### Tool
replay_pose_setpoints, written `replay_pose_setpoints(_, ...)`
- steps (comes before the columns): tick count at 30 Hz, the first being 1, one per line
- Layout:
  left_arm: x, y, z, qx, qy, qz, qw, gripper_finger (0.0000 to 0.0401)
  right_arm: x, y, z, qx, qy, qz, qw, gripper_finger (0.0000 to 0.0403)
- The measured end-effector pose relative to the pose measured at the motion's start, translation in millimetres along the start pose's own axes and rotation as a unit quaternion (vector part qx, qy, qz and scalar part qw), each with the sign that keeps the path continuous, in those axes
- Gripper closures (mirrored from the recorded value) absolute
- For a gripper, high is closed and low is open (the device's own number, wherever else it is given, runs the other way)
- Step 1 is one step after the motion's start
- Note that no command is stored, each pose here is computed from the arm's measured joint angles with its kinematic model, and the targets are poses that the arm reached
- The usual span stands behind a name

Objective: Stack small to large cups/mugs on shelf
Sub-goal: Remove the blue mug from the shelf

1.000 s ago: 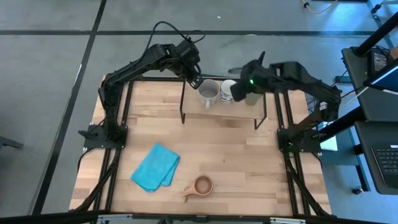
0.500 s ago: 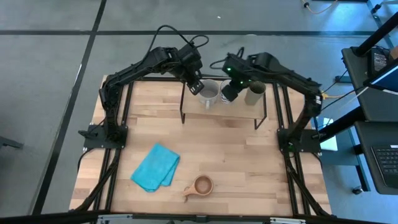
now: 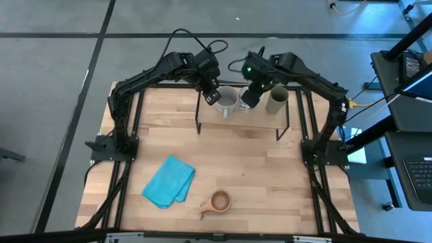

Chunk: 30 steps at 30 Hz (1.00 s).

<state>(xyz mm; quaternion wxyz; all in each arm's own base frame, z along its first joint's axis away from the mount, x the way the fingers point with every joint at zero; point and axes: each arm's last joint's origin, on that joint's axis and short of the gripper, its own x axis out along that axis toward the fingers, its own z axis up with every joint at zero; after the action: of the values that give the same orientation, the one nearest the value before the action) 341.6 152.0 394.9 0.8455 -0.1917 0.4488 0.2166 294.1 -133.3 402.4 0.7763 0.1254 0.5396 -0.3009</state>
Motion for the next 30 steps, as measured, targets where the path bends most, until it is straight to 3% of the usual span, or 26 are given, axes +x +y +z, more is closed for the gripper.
replay_pose_setpoints(3, 0.1, 1.0, 1.3, -0.001, -0.005, 0.000, 1.000, 0.0337, 0.5, -18.1, 3.3, 0.045, 0.010, 0.047, 0.998, 0.0327)
replay_pose_setpoints(7, 0.3, 1.2, 2.2, -0.002, -0.009, -0.001, 1.000, 0.0337, 2.9, -37.0, 0.6, 0.067, 0.034, 0.038, 0.996, 0.0327)
replay_pose_setpoints(20, 0.3, 1.2, 2.2, -0.016, -0.009, -0.001, 1.000, 0.0337, 6.9, -46.7, 0.4, -0.013, 0.041, 0.054, 0.998, 0.0327)
replay_pose_setpoints(25, 0.3, 1.2, 2.2, -0.019, -0.009, -0.001, 1.000, 0.0337, 18.0, -44.2, 4.7, -0.023, 0.055, 0.096, 0.994, 0.0327)
replay_pose_setpoints(30, 0.3, 1.2, 2.2, -0.019, -0.009, -0.001, 1.000, 0.0337, 24.4, -44.4, 7.5, -0.036, 0.059, 0.075, 0.995, 0.0327)
